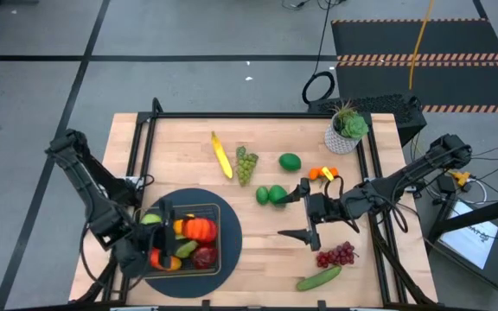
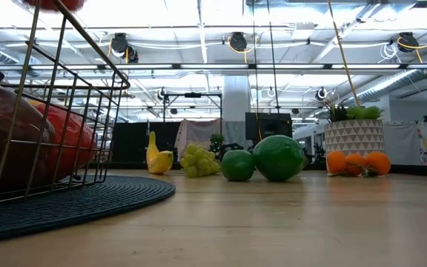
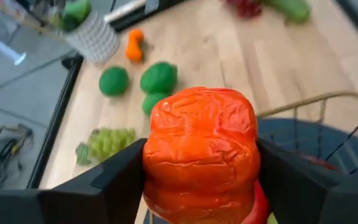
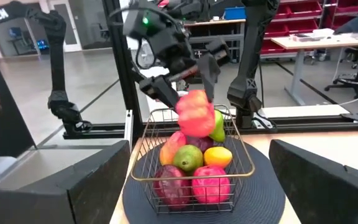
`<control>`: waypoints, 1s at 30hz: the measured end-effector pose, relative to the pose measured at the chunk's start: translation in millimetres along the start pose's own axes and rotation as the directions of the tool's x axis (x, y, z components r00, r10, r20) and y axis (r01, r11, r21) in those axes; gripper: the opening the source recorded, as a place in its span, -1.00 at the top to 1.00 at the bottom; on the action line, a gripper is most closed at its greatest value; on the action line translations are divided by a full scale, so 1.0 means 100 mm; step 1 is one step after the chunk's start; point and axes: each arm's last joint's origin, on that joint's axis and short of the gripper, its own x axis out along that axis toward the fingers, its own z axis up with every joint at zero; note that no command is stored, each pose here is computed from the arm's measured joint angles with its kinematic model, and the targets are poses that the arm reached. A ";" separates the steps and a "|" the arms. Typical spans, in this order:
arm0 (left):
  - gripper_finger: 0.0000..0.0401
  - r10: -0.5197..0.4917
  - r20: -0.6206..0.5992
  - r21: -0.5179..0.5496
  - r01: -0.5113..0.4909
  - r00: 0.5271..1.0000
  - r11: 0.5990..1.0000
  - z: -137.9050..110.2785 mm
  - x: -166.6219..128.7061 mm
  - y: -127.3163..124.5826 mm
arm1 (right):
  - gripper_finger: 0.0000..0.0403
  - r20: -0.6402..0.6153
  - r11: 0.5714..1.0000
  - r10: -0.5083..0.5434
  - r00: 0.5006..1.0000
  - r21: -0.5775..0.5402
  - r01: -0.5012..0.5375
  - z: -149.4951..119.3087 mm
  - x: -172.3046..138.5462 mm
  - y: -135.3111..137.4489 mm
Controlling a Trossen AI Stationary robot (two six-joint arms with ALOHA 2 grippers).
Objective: Build produce basket
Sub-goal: Put the tangerine into the gold wire basket, then put the bottom right lime into the gold wire basket
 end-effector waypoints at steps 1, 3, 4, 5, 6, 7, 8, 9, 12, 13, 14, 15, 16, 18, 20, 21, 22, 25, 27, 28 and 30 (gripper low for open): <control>-0.40 0.002 -0.013 -0.007 -0.002 1.000 1.000 -0.03 0.03 0.00 | -0.87 0.000 1.000 0.000 1.000 0.009 0.000 0.00 0.00 0.00; -0.42 -0.009 -0.050 -0.022 0.008 0.999 1.000 -0.08 0.10 0.01 | -0.87 0.000 1.000 0.000 1.000 0.024 0.000 0.00 0.00 0.00; -0.43 -0.021 -0.072 -0.033 0.019 0.997 0.999 -0.11 0.13 0.02 | -0.87 -0.001 0.999 0.000 1.000 0.035 0.000 0.00 0.00 0.00; -0.43 -0.033 -0.094 -0.046 0.029 0.995 0.999 -0.14 0.17 0.02 | -0.87 0.000 0.999 0.000 1.000 0.042 0.000 0.00 0.00 0.00; -0.43 -0.043 -0.114 -0.059 0.036 0.993 0.998 -0.17 0.20 0.03 | -0.87 0.000 0.999 0.000 1.000 0.045 0.000 0.00 0.00 0.00; -0.42 -0.051 -0.132 -0.072 0.041 0.990 0.997 -0.19 0.23 0.04 | -0.87 -0.001 0.999 0.000 1.000 0.047 0.000 0.00 0.00 0.00; -0.42 -0.054 -0.149 -0.086 0.041 0.987 0.995 -0.22 0.26 0.05 | -0.87 -0.001 0.999 0.000 1.000 0.047 0.000 0.00 0.00 0.00; -0.41 -0.052 -0.163 -0.092 0.038 0.985 0.995 -0.24 0.30 0.06 | -0.87 -0.001 0.999 0.000 1.000 0.046 0.000 0.00 0.00 0.00; -0.43 -0.042 -0.192 -0.134 0.016 0.981 0.991 -0.26 0.38 0.12 | -0.87 -0.012 0.999 -0.002 1.000 0.041 0.002 -0.01 0.00 0.00; -0.45 -0.040 -0.199 -0.151 0.009 0.979 0.988 -0.27 0.40 0.13 | -0.87 -0.017 0.999 -0.003 1.000 0.039 0.003 -0.02 0.00 0.00; -0.48 -0.038 -0.203 -0.166 0.004 0.978 0.986 -0.26 0.41 0.15 | -0.87 -0.022 0.999 -0.004 1.000 0.037 0.004 -0.02 0.00 0.00; -0.51 -0.041 -0.205 -0.176 0.004 0.978 0.984 -0.26 0.42 0.16 | -0.87 -0.025 0.999 -0.005 1.000 0.036 0.005 -0.03 0.00 0.00; -0.54 -0.044 -0.201 -0.187 0.006 0.979 0.982 -0.25 0.43 0.17 | -0.87 -0.030 0.999 -0.006 1.000 0.039 0.007 -0.03 0.00 -0.01; -0.62 -0.049 -0.181 -0.209 0.010 0.982 0.978 -0.22 0.46 0.17 | -0.87 -0.044 0.999 -0.009 0.999 0.051 0.011 -0.05 0.00 -0.01; -0.71 -0.054 -0.160 -0.232 0.015 0.986 0.973 -0.19 0.47 0.17 | -0.87 -0.054 0.998 -0.011 0.998 0.067 0.015 -0.06 0.00 -0.01; -0.75 -0.056 -0.150 -0.241 0.019 0.987 0.970 -0.18 0.47 0.17 | -0.87 -0.063 0.997 -0.013 0.998 0.073 0.018 -0.07 0.00 -0.01; -0.79 -0.058 -0.143 -0.241 0.022 0.988 0.970 -0.17 0.47 0.17 | -0.87 -0.072 0.997 -0.015 0.997 0.080 0.021 -0.08 0.00 -0.01; -0.88 -0.066 -0.125 -0.194 0.041 0.990 0.980 -0.12 0.46 0.17 | -0.87 -0.104 0.995 -0.023 0.994 0.090 0.032 -0.11 0.00 -0.02; -0.89 -0.067 -0.103 -0.163 0.050 0.992 0.985 -0.05 0.43 0.19 | -0.87 -0.127 0.995 -0.028 0.992 0.094 0.040 -0.13 -0.01 -0.03; -0.89 -0.064 -0.089 -0.155 0.049 0.994 0.987 -0.02 0.42 0.20 | -0.87 -0.141 0.994 -0.031 0.990 0.095 0.044 -0.15 -0.01 -0.03; -0.87 -0.052 -0.060 -0.135 0.043 0.997 0.990 0.07 0.38 0.22 | -0.87 -0.169 0.993 -0.037 0.985 0.100 0.055 -0.18 -0.01 -0.03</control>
